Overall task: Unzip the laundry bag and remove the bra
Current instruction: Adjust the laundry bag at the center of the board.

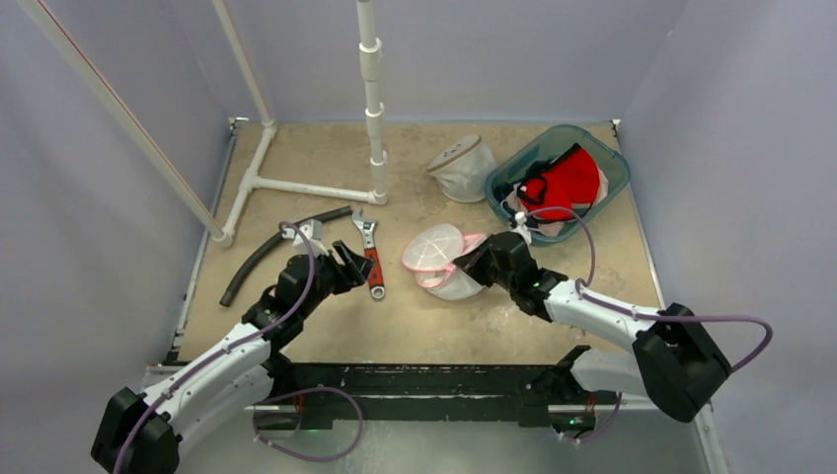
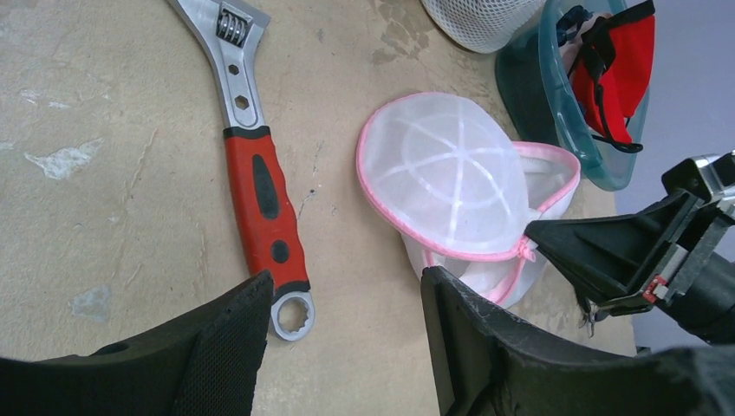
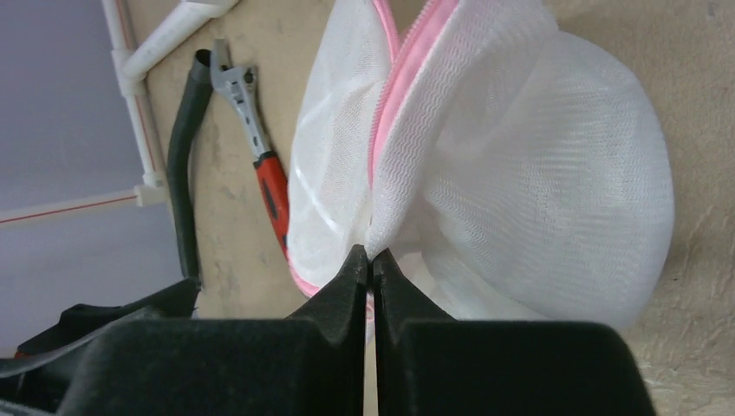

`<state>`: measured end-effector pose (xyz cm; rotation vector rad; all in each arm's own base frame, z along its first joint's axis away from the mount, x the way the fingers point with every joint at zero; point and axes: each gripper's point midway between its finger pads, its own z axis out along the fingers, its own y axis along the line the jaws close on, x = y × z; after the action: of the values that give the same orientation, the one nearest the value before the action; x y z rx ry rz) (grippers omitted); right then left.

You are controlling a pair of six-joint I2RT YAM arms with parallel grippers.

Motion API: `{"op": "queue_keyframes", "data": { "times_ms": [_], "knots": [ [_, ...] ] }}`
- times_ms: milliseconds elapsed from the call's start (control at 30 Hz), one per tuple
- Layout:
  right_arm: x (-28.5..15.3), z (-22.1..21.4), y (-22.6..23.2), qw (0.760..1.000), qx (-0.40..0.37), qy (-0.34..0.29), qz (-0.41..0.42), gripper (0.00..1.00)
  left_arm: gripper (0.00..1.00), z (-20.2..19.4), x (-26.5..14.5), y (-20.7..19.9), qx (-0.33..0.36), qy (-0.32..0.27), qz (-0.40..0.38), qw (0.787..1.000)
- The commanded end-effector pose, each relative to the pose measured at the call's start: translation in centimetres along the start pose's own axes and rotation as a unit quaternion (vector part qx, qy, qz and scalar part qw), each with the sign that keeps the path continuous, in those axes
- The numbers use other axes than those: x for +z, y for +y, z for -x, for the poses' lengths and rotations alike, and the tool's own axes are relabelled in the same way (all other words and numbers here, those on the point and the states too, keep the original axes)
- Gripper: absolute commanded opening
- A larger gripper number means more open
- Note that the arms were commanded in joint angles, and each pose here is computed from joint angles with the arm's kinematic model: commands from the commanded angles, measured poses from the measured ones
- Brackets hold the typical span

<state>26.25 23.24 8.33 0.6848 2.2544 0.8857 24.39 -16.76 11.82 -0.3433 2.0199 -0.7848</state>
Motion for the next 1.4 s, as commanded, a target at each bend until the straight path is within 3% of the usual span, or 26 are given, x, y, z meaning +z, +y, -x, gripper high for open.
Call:
{"op": "queue_keyframes", "data": {
  "times_ms": [0,67,233,400,500,833,1167,1200,1233,1267,1300,1367],
  "knots": [
    [-1.6,1.2,4.1,0.997,-0.038,-0.014,0.073,0.00,0.62,1.0,-0.5,-1.0,-0.001,-0.012,-0.014,1.000],
    [-2.6,1.4,6.5,0.989,-0.068,-0.015,0.128,0.00,0.62,1.7,-0.9,-1.3,0.002,-0.020,-0.014,1.000],
    [-6.2,1.2,14.3,0.946,-0.146,-0.001,0.290,0.00,0.62,4.0,-2.5,-2.0,0.011,-0.048,-0.003,0.999],
    [-9.4,1.1,18.7,0.904,-0.185,0.006,0.385,0.00,0.62,6.3,-4.0,-2.4,0.019,-0.082,0.011,0.996],
    [-8.9,1.0,16.3,0.906,-0.200,-0.005,0.373,0.00,0.62,6.8,-4.6,-2.0,0.021,-0.094,0.019,0.995],
    [-6.5,-0.7,0.4,0.941,-0.190,-0.009,0.280,0.00,0.62,3.4,-2.6,0.0,0.009,-0.054,0.028,0.998],
    [-7.4,-0.9,-3.7,0.966,-0.144,-0.024,0.212,0.00,0.62,2.5,-1.4,0.1,0.012,-0.038,0.029,0.999],
    [-7.5,-0.9,-3.9,0.968,-0.141,-0.025,0.206,0.10,0.62,2.6,-1.3,0.1,0.013,-0.038,0.028,0.999],
    [-7.7,-0.4,-3.9,0.969,-0.139,-0.036,0.201,0.39,0.62,2.6,-1.3,0.1,0.015,-0.037,0.029,0.999],
    [-7.9,0.3,-3.7,0.970,-0.137,-0.051,0.195,0.56,0.62,2.6,-1.2,0.0,0.015,-0.036,0.029,0.999],
    [-8.3,0.9,-3.2,0.970,-0.135,-0.061,0.190,0.68,0.62,2.5,-1.2,0.0,0.015,-0.035,0.028,0.999],
    [-8.7,1.6,-3.1,0.974,-0.133,-0.068,0.171,0.78,0.62,2.3,-1.0,0.0,0.017,-0.030,0.028,0.999]
  ]
}}
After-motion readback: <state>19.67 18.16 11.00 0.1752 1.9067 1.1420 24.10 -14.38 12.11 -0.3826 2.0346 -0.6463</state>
